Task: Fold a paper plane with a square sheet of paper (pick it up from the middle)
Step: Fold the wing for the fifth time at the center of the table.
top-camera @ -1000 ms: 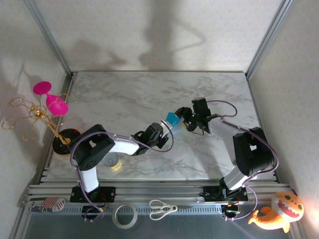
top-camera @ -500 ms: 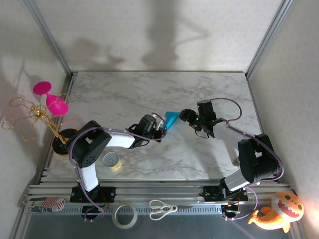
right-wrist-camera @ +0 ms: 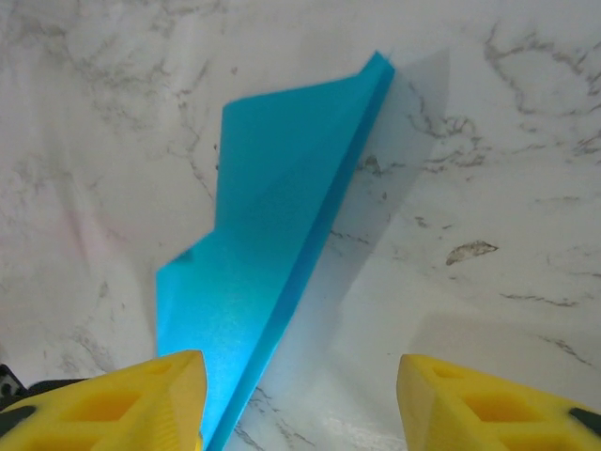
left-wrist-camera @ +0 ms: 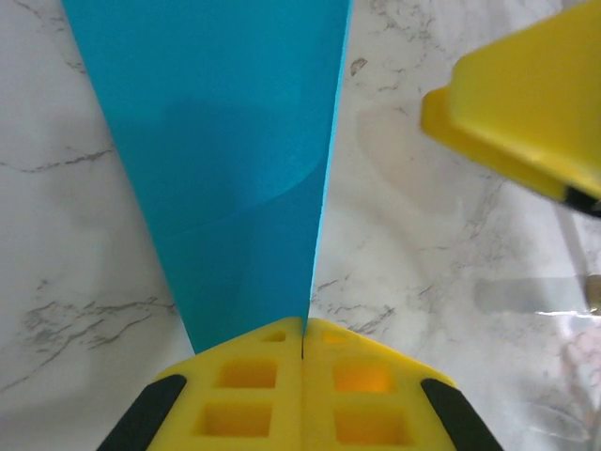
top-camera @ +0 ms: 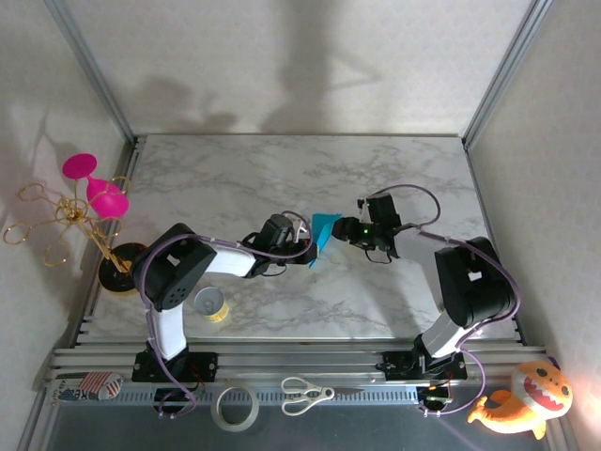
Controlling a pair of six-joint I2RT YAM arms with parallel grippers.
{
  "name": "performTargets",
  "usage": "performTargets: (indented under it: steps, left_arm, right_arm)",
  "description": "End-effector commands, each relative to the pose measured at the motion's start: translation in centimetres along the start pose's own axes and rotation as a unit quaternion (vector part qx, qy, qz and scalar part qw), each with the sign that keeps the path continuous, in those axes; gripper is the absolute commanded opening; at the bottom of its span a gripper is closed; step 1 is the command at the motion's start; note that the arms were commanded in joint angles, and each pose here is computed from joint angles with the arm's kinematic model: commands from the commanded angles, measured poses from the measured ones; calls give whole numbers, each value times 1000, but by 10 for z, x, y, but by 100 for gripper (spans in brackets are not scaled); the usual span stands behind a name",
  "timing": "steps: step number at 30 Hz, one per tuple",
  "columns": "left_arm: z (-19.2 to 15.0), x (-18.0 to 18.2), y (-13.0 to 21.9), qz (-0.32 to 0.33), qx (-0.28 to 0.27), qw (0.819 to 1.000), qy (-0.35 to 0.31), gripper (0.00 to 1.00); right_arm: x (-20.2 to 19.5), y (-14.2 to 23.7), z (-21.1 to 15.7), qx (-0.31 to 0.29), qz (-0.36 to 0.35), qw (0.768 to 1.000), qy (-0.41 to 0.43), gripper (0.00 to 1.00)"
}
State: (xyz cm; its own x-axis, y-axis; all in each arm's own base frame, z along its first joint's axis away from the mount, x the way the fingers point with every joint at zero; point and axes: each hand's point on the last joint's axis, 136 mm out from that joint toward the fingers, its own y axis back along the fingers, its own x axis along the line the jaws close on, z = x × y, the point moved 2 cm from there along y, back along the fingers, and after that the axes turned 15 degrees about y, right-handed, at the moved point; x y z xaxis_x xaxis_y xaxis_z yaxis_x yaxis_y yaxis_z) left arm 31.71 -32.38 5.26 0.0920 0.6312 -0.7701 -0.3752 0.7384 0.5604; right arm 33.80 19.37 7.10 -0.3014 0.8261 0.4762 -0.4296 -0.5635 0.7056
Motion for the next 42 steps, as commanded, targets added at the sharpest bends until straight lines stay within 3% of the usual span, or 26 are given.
performTargets:
  steps: [1,19,42]
  left_arm:
    - [2,-5,0,-30,1,998,46,0]
    - [-11,16,0,-24,9,998,63,0]
    - [-12,27,0,-1,7,998,58,18]
  right_arm:
    - [6,-6,4,7,17,999,27,57]
    - [1,-38,-2,57,8,997,49,57]
    - [-14,-68,-29,132,-70,987,65,68]
